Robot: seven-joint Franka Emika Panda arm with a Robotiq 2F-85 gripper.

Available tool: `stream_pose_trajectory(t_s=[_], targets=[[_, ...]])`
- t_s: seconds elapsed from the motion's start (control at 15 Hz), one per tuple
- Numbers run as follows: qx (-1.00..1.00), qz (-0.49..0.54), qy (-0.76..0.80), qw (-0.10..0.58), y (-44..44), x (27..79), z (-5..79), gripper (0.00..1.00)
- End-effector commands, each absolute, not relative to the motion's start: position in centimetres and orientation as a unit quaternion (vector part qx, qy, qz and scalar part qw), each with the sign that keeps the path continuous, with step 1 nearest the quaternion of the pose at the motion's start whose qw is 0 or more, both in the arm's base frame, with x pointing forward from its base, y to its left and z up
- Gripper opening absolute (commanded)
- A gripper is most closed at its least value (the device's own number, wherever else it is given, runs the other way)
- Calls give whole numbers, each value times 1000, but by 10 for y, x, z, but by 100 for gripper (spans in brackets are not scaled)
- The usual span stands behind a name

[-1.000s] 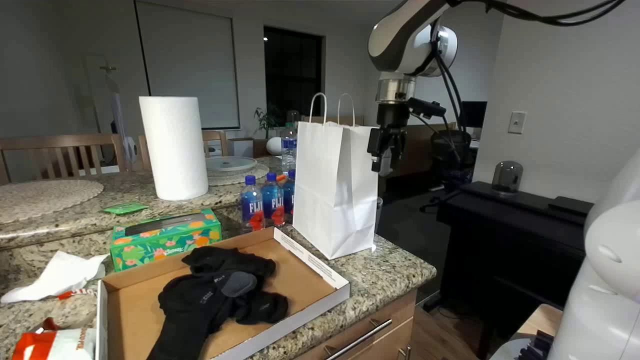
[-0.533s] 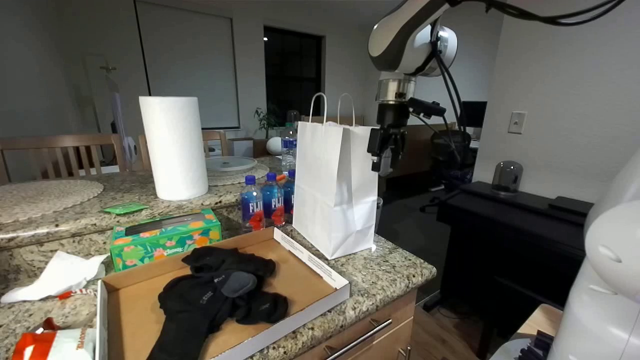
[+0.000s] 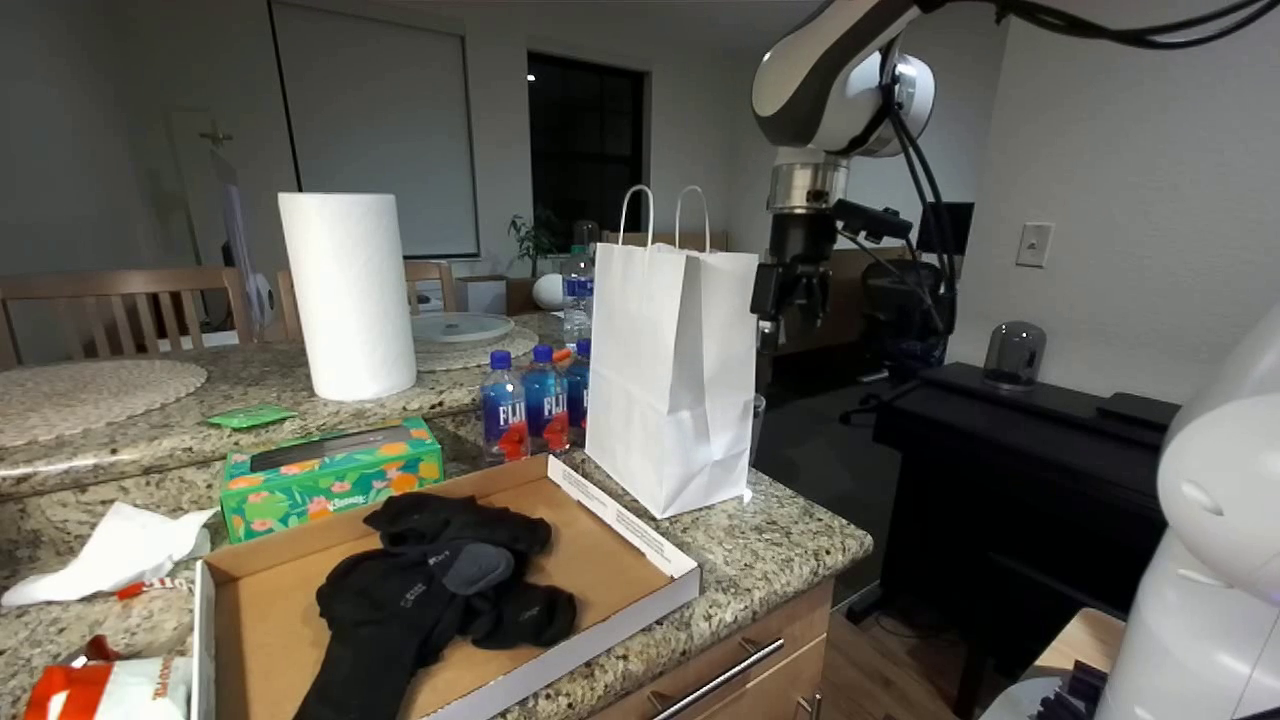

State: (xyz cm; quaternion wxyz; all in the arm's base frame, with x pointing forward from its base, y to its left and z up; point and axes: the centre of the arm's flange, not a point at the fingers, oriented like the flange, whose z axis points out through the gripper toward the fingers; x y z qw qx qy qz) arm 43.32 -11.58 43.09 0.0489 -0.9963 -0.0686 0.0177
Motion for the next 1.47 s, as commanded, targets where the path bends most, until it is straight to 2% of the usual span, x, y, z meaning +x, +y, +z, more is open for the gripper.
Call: stream_pose_trajectory(t_s=[0.0,0.27,0.8,1.07,1.4], targets=[[-999,-5,-21,44,-109,373,439,100],[-998,-32,-15,43,-57,338,456,100],[-985,-58,-159,-15,164,349,500,100],[-976,-72,-203,-25,257,376,507,100],[-977,-119,-175,39,294,454,478,100]])
